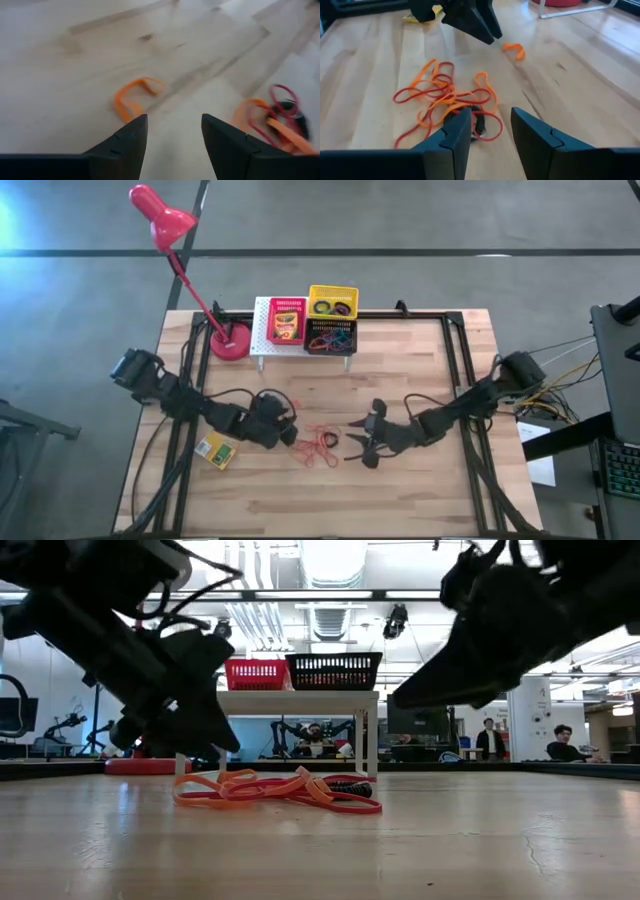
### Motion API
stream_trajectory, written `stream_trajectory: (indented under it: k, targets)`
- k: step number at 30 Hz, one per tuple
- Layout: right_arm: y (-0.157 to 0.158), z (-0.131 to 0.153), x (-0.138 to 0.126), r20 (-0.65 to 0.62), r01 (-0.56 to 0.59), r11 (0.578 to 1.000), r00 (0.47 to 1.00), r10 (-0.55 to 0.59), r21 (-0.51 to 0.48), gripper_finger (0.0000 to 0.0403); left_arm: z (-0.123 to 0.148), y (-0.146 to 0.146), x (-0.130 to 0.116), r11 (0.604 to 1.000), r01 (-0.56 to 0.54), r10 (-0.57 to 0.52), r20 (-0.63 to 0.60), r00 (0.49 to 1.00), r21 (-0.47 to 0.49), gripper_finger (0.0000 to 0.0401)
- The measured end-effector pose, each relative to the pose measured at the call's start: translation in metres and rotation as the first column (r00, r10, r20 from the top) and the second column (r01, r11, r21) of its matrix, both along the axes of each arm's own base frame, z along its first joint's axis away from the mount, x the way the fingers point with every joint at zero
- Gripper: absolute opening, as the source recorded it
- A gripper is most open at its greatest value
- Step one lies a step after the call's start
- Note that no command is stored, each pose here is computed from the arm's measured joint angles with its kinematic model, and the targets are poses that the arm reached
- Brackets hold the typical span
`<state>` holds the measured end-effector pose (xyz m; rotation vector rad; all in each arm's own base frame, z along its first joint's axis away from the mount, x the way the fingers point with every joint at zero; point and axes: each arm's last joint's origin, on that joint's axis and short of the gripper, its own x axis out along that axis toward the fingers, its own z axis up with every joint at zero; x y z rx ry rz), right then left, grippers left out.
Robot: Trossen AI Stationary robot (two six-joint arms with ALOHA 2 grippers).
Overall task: Pick & Place Office Desk Supplies
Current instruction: Put the orange rubber band into the black bin on the shelf
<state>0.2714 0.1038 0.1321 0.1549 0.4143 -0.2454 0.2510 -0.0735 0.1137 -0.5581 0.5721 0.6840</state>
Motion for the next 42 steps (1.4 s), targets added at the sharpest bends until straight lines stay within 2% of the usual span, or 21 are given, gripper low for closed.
stream_trajectory:
  k: [5,11,19,26,34,42]
  targets:
    - [-0.004,-0.007,0.014,0.003,0.032,1.0,0.999,-0.031,-0.002,0.0129,-0.002,0.018,0.001,0.998,-0.065,0.065,-0.042,0.997,0.016,0.0192]
    - [-0.005,-0.002,0.026,0.017,0.03,0.999,0.999,-0.03,-0.028,0.0121,-0.002,0.026,0.003,0.998,-0.033,0.037,-0.079,0.996,0.05,0.0182]
    - [-0.003,0.005,0.031,0.034,0.017,0.999,0.999,-0.015,-0.049,0.0116,-0.02,0.025,0.005,0.998,-0.026,0.032,-0.134,0.991,0.049,0.0139]
    - [-0.003,0.004,0.03,0.016,0.015,0.999,1.0,-0.014,-0.053,0.0116,-0.028,0.024,0.01,0.997,-0.033,0.042,-0.119,0.992,0.072,0.0107]
    - [-0.002,0.004,0.031,0.02,0.013,0.999,1.0,-0.012,-0.049,0.0109,-0.026,0.023,0.01,0.997,0.004,0.006,-0.134,0.991,0.077,0.0009]
    - [-0.002,0.004,0.031,0.019,0.013,0.999,1.0,-0.012,-0.05,0.0109,-0.025,0.022,0.012,0.998,0.012,-0.004,-0.119,0.993,0.066,0.0003]
